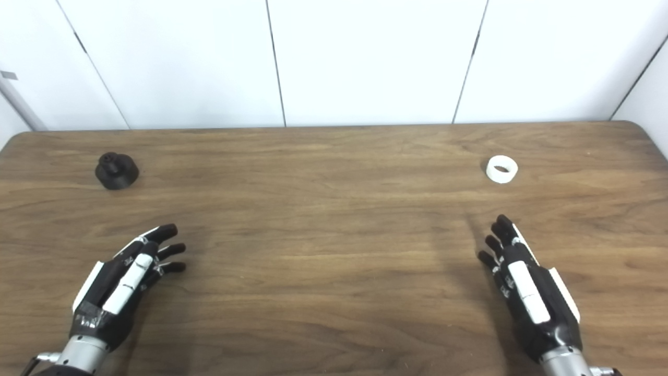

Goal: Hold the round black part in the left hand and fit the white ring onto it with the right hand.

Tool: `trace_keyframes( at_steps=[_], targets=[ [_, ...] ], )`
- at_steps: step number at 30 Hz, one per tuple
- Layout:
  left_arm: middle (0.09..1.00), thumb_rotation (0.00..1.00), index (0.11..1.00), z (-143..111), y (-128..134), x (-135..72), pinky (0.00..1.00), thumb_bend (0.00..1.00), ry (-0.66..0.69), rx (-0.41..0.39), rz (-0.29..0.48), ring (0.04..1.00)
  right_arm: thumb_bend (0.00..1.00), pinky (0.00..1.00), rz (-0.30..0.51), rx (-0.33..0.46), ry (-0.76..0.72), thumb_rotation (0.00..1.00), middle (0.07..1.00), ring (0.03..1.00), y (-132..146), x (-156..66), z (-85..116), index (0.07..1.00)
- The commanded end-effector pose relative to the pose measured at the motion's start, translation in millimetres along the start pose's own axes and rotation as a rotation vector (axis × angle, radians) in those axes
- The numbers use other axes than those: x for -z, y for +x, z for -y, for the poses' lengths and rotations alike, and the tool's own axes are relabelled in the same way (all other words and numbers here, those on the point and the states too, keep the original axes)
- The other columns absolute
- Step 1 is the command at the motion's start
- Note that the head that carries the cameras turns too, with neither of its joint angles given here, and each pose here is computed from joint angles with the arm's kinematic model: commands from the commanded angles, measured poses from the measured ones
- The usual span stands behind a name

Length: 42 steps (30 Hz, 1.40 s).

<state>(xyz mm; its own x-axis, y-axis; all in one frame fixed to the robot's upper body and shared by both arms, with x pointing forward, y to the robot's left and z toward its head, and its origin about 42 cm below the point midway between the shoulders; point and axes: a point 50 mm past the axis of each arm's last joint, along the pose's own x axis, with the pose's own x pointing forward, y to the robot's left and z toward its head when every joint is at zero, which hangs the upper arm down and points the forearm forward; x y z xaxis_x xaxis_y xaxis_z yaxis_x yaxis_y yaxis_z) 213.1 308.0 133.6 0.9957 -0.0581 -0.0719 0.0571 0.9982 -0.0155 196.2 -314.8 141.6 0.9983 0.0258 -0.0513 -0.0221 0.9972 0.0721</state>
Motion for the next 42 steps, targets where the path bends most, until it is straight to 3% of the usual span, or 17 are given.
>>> trace_keyframes(
  at_steps=[1,7,10,13,17,19,22,25,30,31,33,36,39,40,42],
  targets=[
    [0.889,0.56,0.798,-2,2,2,0.81,0.52,0.028,0.020,-0.009,0.802,0.65,0.95,0.064,-0.019,-0.006,0.73,0.987,0.974,4,-9,-2,0.972],
    [0.880,0.53,0.784,-4,2,4,0.78,0.53,0.044,-0.016,0.014,0.778,0.66,0.94,0.062,-0.016,-0.012,0.74,0.980,0.971,7,-7,-4,0.971],
    [0.866,0.48,0.767,-6,-3,-2,0.74,0.54,0.136,-0.069,0.076,0.770,0.66,0.94,0.060,-0.013,-0.011,0.74,0.982,0.972,8,-5,-4,0.971],
    [0.837,0.43,0.709,-9,-10,-21,0.67,0.57,0.249,-0.125,0.161,0.737,0.65,0.95,0.064,-0.015,-0.009,0.74,0.984,0.975,12,-4,-3,0.976],
    [0.796,0.33,0.606,-26,-19,-46,0.60,0.57,0.435,-0.234,0.218,0.707,0.65,0.95,0.065,-0.013,-0.001,0.74,0.987,0.976,15,-2,-1,0.979],
    [0.757,0.33,0.570,-41,-25,-53,0.59,0.63,0.531,-0.315,0.213,0.719,0.64,0.95,0.066,-0.015,-0.001,0.74,0.986,0.975,17,-1,1,0.981],
    [0.723,0.29,0.543,-63,-33,-62,0.60,0.68,0.638,-0.429,0.221,0.720,0.61,0.97,0.065,-0.016,-0.002,0.75,0.995,0.984,18,-1,3,0.991],
    [0.707,0.18,0.527,-83,-40,-72,0.54,0.70,0.729,-0.524,0.237,0.698,0.58,0.99,0.064,-0.018,0.004,0.75,1.000,0.995,20,1,5,0.998],
    [0.683,0.10,0.500,-103,-53,-91,0.54,0.75,0.809,-0.632,0.257,0.672,0.57,1.00,0.061,-0.014,0.016,0.73,1.000,1.000,23,3,8,1.000],
    [0.672,0.08,0.491,-105,-54,-93,0.52,0.64,0.813,-0.640,0.264,0.659,0.57,1.00,0.061,-0.014,0.016,0.73,1.000,1.000,23,3,8,1.000],
    [0.656,0.07,0.484,-111,-56,-98,0.51,0.54,0.830,-0.663,0.276,0.642,0.56,1.00,0.061,-0.016,0.020,0.73,1.000,1.000,25,4,9,1.000],
    [0.626,0.07,0.479,-119,-57,-105,0.48,0.52,0.855,-0.701,0.285,0.614,0.55,1.00,0.059,-0.017,0.025,0.73,1.000,1.000,28,4,9,1.000],
    [0.655,0.07,0.484,-128,-50,-107,0.51,0.52,0.892,-0.731,0.227,0.641,0.55,1.00,0.050,-0.009,0.027,0.74,1.000,1.000,31,5,10,1.000],
    [0.686,0.16,0.528,-129,-47,-109,0.53,0.73,0.897,-0.727,0.191,0.669,0.55,1.00,0.049,-0.007,0.030,0.74,1.000,1.000,31,5,10,1.000],
    [0.816,0.26,0.651,-130,-37,-112,0.59,0.94,0.902,-0.703,0.138,0.792,0.55,1.00,0.047,-0.003,0.034,0.75,1.000,1.000,33,5,11,1.000]
  ],
)
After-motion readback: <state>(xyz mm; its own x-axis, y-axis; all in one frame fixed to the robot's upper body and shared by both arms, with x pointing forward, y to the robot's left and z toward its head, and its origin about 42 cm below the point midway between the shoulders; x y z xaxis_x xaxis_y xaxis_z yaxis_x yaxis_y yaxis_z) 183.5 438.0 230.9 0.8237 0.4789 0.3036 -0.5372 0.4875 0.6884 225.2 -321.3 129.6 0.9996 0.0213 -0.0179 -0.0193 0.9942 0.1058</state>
